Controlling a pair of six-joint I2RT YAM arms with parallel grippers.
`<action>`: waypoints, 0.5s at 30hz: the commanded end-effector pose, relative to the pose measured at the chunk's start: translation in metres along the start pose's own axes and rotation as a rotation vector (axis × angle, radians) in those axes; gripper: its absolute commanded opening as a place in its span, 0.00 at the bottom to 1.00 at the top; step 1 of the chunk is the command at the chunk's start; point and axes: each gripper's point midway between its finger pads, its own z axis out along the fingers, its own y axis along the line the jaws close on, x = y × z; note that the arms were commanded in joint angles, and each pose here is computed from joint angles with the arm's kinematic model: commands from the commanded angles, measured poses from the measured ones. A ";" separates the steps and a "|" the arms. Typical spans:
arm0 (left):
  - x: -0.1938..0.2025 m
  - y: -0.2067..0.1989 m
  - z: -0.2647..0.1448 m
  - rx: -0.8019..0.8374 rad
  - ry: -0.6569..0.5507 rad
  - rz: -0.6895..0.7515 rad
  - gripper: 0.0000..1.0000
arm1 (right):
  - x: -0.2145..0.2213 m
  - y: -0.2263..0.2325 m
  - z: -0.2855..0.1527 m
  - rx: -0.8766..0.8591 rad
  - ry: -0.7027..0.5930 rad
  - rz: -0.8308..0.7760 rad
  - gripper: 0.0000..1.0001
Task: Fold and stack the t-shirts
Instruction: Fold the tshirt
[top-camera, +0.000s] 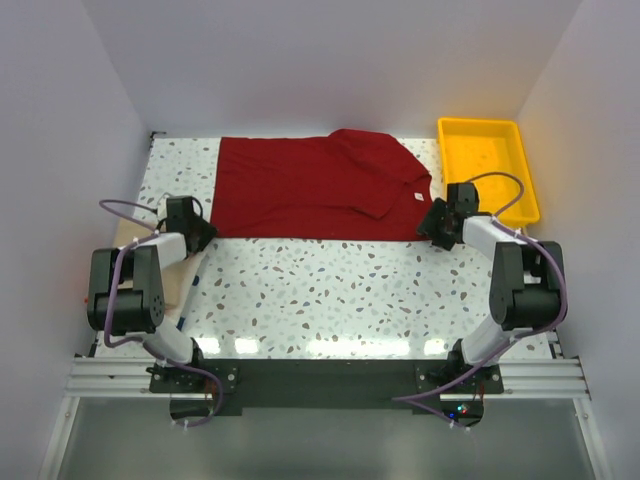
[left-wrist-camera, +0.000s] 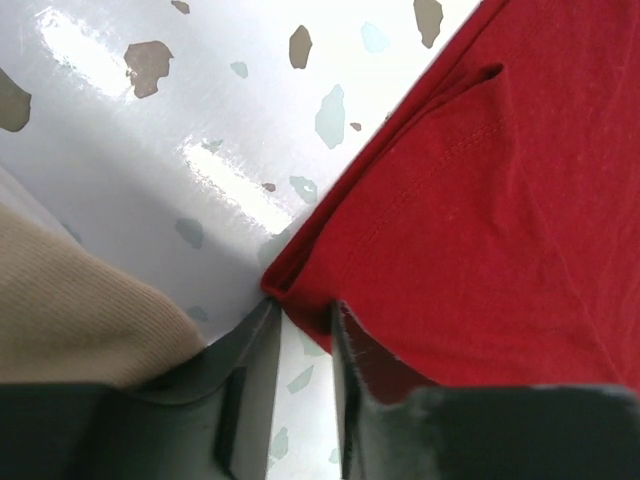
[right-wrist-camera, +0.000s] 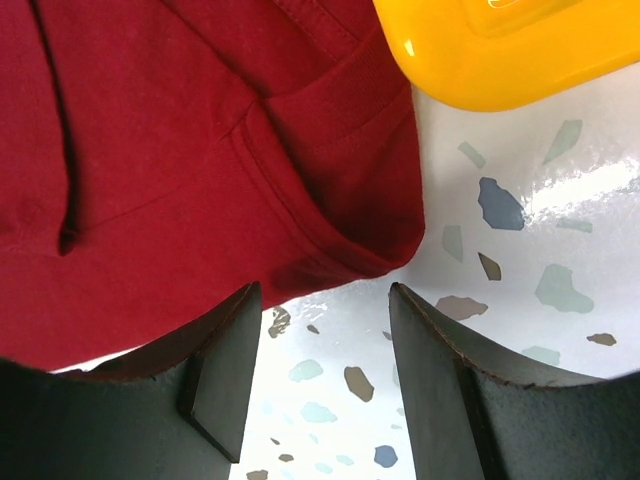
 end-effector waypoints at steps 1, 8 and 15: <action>-0.012 -0.006 0.003 0.000 -0.033 -0.016 0.29 | -0.019 0.002 0.006 0.011 -0.060 0.007 0.57; -0.008 -0.010 0.004 0.012 -0.016 -0.009 0.13 | -0.027 -0.002 0.014 0.050 -0.079 0.013 0.32; -0.018 -0.025 -0.010 0.042 -0.031 -0.004 0.00 | -0.046 -0.004 -0.007 0.063 -0.114 0.024 0.00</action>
